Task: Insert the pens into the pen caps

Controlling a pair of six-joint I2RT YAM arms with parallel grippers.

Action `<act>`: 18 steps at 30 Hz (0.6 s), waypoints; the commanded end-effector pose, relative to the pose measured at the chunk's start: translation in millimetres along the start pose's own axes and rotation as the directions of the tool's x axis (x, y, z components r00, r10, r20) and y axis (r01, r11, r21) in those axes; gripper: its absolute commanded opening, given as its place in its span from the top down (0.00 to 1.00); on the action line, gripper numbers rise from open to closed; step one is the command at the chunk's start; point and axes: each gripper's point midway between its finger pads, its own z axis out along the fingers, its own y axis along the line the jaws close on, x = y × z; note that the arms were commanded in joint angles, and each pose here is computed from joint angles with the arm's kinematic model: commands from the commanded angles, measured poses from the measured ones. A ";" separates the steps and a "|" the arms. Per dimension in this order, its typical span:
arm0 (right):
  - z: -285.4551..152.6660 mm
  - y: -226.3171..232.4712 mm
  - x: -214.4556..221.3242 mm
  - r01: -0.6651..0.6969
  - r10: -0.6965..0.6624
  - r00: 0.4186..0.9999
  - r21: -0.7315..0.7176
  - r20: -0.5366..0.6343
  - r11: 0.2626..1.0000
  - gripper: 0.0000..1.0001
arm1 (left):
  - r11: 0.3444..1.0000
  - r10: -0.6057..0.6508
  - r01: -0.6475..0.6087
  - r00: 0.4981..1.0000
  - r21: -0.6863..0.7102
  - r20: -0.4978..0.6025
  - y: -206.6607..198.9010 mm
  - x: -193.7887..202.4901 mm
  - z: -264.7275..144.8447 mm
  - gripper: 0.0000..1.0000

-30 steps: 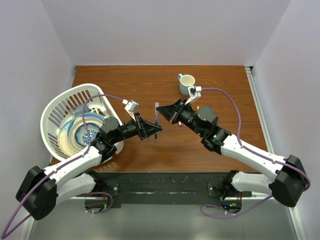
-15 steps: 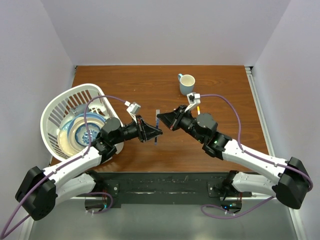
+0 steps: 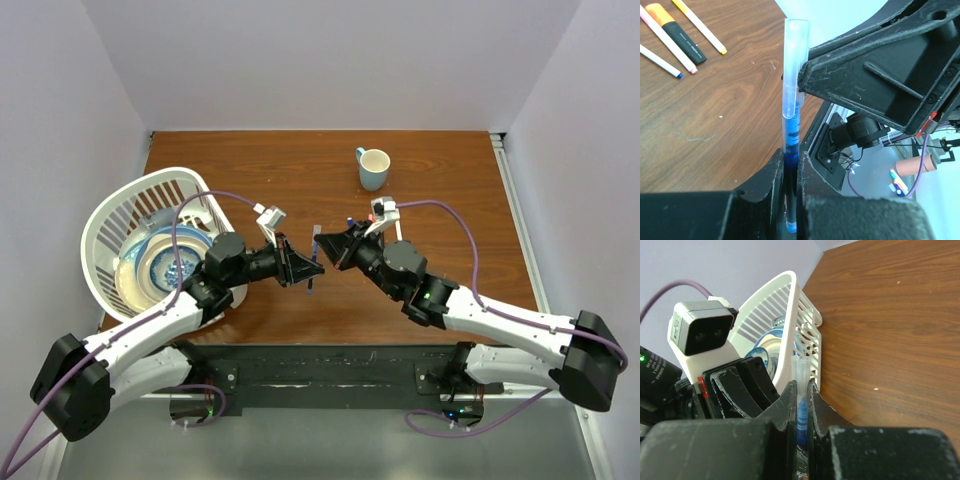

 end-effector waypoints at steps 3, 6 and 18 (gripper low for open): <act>-21.4 -0.6 44.4 0.111 -0.118 0.977 -0.049 -0.176 0.993 1.00 | 0.991 0.130 -0.130 0.969 -0.013 0.210 -20.7 -68.0 -0.9 1.00; -22.5 7.2 42.7 0.118 -0.131 0.972 -0.076 -0.193 0.990 1.00 | 0.991 0.135 -0.134 0.968 -0.021 0.213 -18.6 -68.3 -1.1 1.00; -27.4 17.8 62.0 -0.074 0.060 0.947 -0.033 -0.314 0.997 1.00 | 0.983 0.184 -0.176 0.959 -0.053 0.218 -17.6 -73.4 -4.1 1.00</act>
